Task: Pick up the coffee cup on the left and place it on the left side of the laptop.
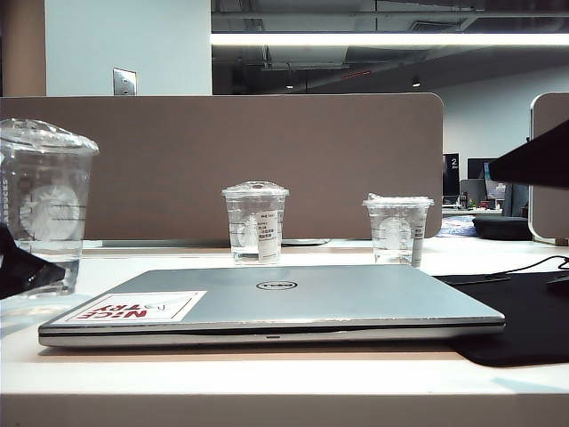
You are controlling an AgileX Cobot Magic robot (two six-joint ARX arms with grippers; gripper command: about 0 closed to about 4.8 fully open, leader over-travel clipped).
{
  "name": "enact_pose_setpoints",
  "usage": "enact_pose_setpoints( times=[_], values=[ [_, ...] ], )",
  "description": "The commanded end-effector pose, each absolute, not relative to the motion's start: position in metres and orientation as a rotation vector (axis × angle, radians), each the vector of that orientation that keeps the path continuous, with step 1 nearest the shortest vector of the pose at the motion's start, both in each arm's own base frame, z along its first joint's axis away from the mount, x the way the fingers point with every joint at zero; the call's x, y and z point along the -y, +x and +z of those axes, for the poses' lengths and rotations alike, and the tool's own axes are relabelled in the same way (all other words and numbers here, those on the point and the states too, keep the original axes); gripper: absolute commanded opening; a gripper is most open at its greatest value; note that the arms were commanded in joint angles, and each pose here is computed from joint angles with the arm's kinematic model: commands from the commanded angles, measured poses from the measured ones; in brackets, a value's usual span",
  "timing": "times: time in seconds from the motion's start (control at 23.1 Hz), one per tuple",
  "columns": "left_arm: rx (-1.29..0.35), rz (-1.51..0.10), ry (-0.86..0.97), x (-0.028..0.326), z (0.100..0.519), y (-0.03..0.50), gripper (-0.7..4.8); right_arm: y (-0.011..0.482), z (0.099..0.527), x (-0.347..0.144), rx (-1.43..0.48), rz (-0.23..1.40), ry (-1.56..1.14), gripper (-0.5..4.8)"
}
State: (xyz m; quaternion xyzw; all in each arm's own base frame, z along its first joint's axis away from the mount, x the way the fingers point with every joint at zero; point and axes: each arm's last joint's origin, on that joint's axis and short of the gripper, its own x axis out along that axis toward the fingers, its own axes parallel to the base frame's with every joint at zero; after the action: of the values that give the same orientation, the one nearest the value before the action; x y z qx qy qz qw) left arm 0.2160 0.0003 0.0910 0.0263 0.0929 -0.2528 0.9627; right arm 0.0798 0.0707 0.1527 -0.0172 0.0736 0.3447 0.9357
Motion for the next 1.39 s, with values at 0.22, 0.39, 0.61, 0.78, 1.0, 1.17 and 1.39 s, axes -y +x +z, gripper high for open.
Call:
enact_pose_setpoints(
  times=[0.22,0.39,0.61,0.78,1.0,1.17,1.39],
  values=[
    [-0.187,-0.518,0.066,0.000,0.089,0.216,3.04,0.078,0.153,-0.073,-0.138,0.737,-0.029,-0.04],
    [-0.212,-0.519,0.061,0.000,0.084,0.216,3.04,0.077,0.153,-0.074,-0.138,0.742,-0.029,-0.04],
    [-0.258,-0.521,0.044,0.000,0.075,0.215,3.05,0.077,0.153,-0.074,-0.138,0.742,-0.029,-0.04],
    [-0.264,-0.541,0.035,0.000,0.073,0.214,3.11,0.077,0.153,-0.074,-0.138,0.742,-0.029,-0.04],
    [-0.245,-0.533,0.046,0.000,0.075,0.215,3.81,0.077,0.153,-0.074,-0.138,0.742,-0.029,-0.04],
    [-0.247,-0.537,0.045,0.000,0.075,0.214,4.28,0.077,0.153,-0.074,-0.138,0.742,-0.029,-0.04],
    [-0.242,-0.547,0.041,0.000,0.075,0.212,4.79,0.077,0.153,-0.074,-0.138,0.742,-0.029,-0.04]
  ],
)
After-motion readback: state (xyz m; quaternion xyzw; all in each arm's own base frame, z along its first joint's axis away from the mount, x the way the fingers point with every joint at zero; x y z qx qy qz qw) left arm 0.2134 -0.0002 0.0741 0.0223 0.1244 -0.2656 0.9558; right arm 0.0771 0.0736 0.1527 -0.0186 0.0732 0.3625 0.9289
